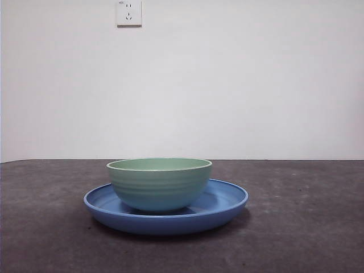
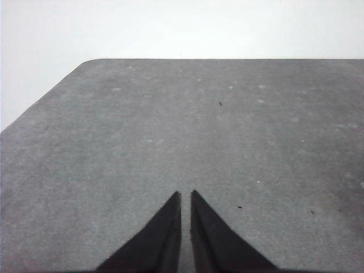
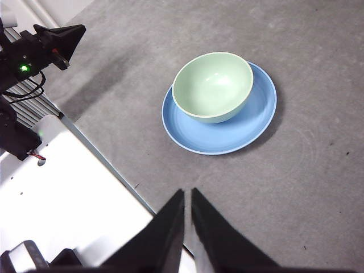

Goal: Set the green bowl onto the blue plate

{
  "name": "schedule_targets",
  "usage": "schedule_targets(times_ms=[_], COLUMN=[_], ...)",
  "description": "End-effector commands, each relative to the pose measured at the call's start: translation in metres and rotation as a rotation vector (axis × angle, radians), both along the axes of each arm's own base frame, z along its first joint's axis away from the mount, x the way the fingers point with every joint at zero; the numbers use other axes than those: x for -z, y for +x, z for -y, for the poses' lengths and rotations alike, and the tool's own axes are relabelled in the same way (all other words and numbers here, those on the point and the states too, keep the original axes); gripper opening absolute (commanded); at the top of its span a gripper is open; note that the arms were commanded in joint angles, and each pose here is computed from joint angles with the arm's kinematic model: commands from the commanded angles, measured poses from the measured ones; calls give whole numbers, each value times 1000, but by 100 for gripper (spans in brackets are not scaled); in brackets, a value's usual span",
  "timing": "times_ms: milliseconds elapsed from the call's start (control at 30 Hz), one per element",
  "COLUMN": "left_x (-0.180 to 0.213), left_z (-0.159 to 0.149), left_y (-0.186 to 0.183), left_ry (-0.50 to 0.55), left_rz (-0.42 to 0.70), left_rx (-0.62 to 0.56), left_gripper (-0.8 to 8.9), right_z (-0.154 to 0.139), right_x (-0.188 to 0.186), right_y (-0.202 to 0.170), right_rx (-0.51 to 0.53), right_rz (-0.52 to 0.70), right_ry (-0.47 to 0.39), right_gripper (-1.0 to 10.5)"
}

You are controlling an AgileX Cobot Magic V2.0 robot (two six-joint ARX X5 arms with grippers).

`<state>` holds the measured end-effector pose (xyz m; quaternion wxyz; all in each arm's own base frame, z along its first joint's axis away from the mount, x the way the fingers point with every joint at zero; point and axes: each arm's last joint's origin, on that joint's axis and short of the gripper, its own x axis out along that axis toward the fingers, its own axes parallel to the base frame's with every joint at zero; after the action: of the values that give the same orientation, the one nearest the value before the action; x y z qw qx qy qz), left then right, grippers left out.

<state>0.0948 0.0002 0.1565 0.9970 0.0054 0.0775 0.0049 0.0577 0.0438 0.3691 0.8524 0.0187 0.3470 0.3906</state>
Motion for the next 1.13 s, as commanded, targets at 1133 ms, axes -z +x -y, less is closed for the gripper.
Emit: schedule_targets(times_ms=[1133], left_x=[7], left_z=[0], left_y=[1], left_ry=[9], left_rz=[-26], left_rx=[-8], left_gripper=[27], right_z=[47], right_x=[183], right_y=[35], right_rx=[697], right_rz=[604], right_ry=[-62], right_gripper=[18])
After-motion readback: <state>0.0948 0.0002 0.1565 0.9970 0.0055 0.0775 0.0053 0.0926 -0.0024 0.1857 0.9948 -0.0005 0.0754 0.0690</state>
